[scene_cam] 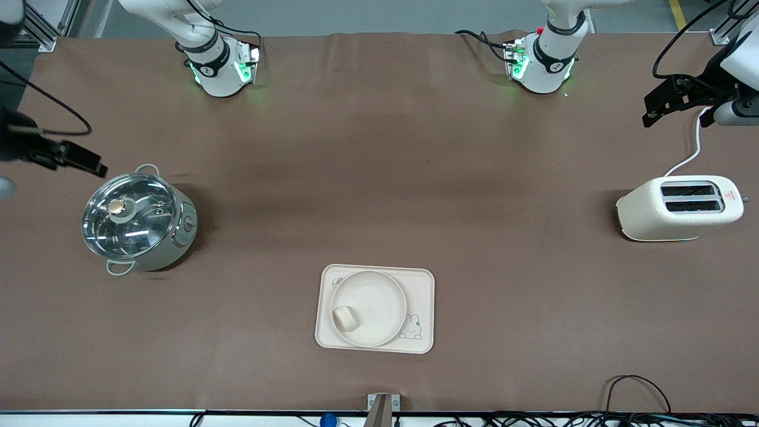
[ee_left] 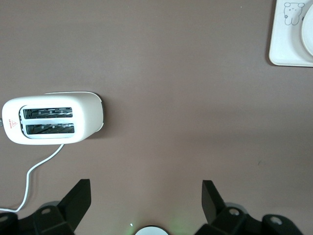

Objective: Place bun in plate and plate on tray

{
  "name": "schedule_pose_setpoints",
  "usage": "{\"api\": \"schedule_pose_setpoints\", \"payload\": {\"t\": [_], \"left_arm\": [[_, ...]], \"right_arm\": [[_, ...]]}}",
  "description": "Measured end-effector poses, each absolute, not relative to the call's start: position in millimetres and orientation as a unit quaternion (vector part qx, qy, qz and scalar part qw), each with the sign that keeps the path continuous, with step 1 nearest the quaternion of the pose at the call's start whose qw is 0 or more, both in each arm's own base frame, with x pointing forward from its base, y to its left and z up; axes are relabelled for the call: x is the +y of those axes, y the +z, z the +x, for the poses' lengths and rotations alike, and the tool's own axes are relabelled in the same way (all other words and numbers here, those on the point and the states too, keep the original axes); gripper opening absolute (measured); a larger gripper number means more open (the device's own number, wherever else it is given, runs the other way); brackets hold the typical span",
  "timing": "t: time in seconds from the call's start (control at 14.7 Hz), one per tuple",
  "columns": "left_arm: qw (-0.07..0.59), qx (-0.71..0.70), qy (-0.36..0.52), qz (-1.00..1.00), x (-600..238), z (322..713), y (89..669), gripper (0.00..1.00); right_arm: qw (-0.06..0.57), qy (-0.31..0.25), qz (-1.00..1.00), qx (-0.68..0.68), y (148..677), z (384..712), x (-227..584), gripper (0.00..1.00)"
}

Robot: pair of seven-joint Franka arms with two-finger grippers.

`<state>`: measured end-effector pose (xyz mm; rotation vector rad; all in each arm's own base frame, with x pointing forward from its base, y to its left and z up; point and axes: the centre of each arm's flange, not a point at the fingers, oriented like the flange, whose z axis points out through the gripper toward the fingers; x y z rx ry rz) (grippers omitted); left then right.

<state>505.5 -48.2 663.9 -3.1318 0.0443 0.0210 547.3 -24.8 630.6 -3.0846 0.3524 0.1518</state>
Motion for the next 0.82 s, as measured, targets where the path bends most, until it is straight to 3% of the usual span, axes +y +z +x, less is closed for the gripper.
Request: {"api": "schedule_pose_setpoints", "payload": {"t": [0.34,0.82], "left_arm": [[0.006,0.023,0.014,-1.000,-57.1,502.5,663.0,1.00],[0.006,0.030,0.006,-1.000,-64.7,502.8,665.2,1.00]], "right_arm": [[0.009,0.058,-0.985,0.160,669.5,482.4,-90.7,1.00],[-0.005,0.037,-0.993,0.115,670.9,490.0,-39.8,1.00]]}}
